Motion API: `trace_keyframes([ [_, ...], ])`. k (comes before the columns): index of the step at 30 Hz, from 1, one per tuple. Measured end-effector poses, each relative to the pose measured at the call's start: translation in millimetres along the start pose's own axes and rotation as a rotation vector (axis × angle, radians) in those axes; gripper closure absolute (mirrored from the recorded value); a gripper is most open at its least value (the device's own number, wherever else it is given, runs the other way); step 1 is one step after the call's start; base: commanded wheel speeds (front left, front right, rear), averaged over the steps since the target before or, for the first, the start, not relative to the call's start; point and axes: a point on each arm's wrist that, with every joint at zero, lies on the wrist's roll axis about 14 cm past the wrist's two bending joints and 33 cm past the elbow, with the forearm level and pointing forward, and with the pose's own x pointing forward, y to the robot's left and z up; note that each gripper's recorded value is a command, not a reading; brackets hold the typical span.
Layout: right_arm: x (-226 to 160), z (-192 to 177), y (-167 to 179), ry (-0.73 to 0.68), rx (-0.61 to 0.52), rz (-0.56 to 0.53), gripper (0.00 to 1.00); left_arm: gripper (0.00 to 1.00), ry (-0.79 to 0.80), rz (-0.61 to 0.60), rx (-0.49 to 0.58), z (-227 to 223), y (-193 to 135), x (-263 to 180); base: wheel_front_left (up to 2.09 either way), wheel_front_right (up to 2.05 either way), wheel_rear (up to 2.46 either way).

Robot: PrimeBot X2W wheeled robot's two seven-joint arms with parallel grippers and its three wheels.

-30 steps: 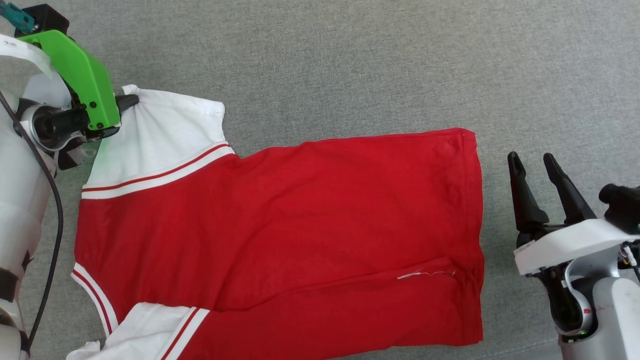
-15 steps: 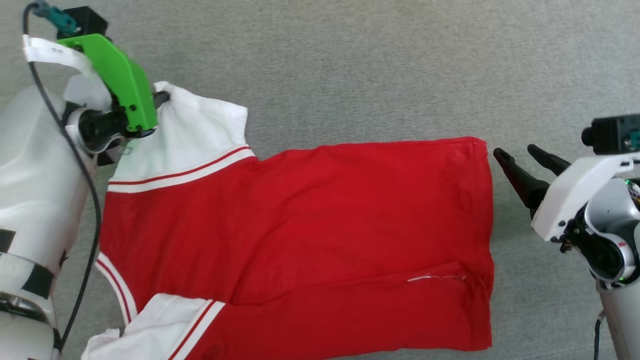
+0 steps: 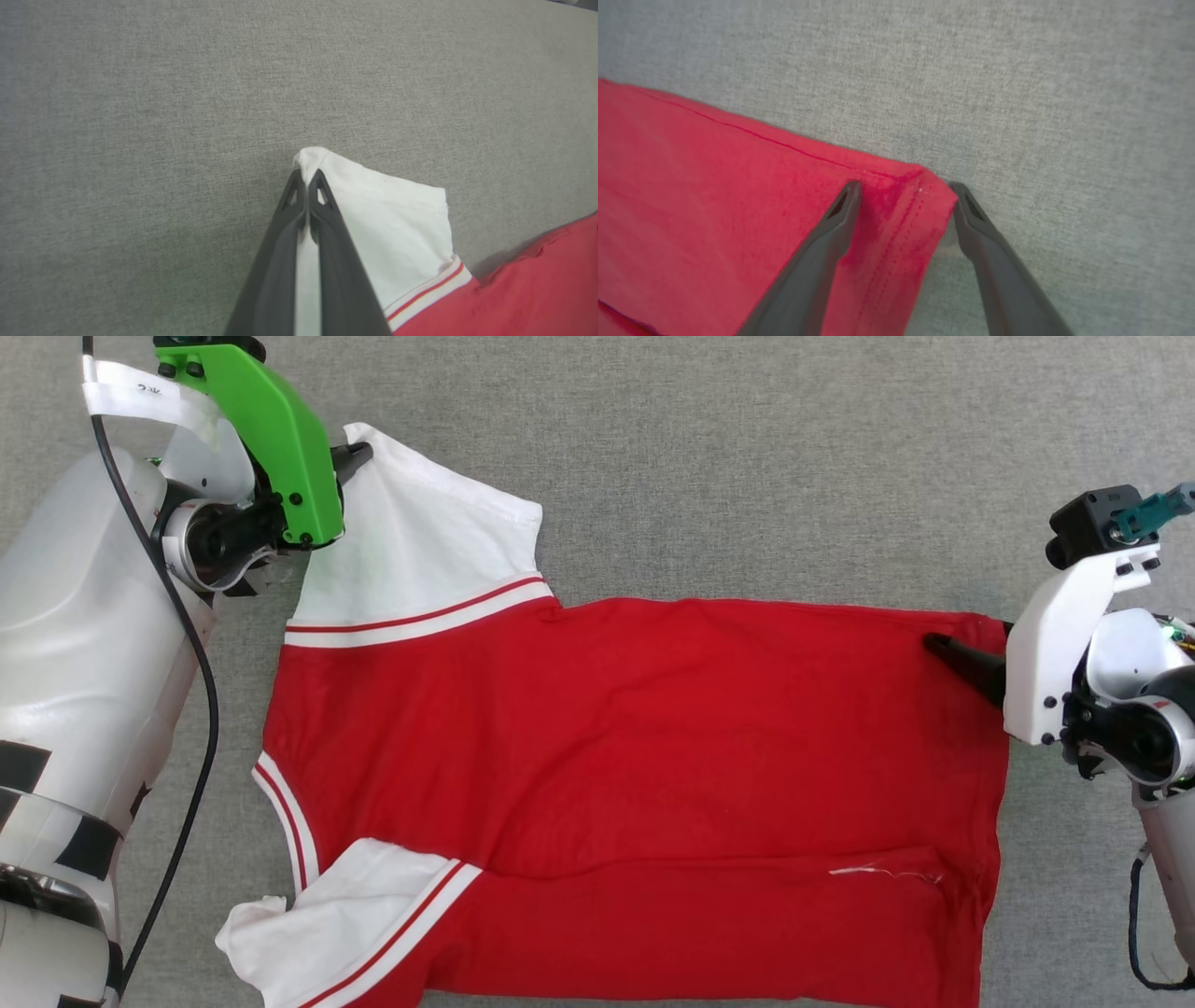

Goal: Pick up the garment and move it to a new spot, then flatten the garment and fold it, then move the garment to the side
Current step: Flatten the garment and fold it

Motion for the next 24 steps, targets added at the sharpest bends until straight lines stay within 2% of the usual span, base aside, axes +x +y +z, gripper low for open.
trace_keyframes([
  [2,0,-1,1,0.039,-0.004,0.001,1.0,1.0,-0.008,0.001,0.002,1,0,-2,0.0,0.0,0.0],
  [7,-4,1,6,0.053,-0.008,0.011,1.0,1.0,-0.042,-0.005,0.011,8,-3,-10,0.0,0.0,0.0],
  [15,-34,47,15,-0.195,-0.029,0.01,1.0,1.0,-0.165,-0.001,0.029,20,-5,-41,0.0,0.0,0.0],
  [24,-54,15,32,-0.277,-0.001,0.011,1.0,1.0,-0.33,0.006,-0.01,-1,6,-91,0.0,0.0,0.0],
])
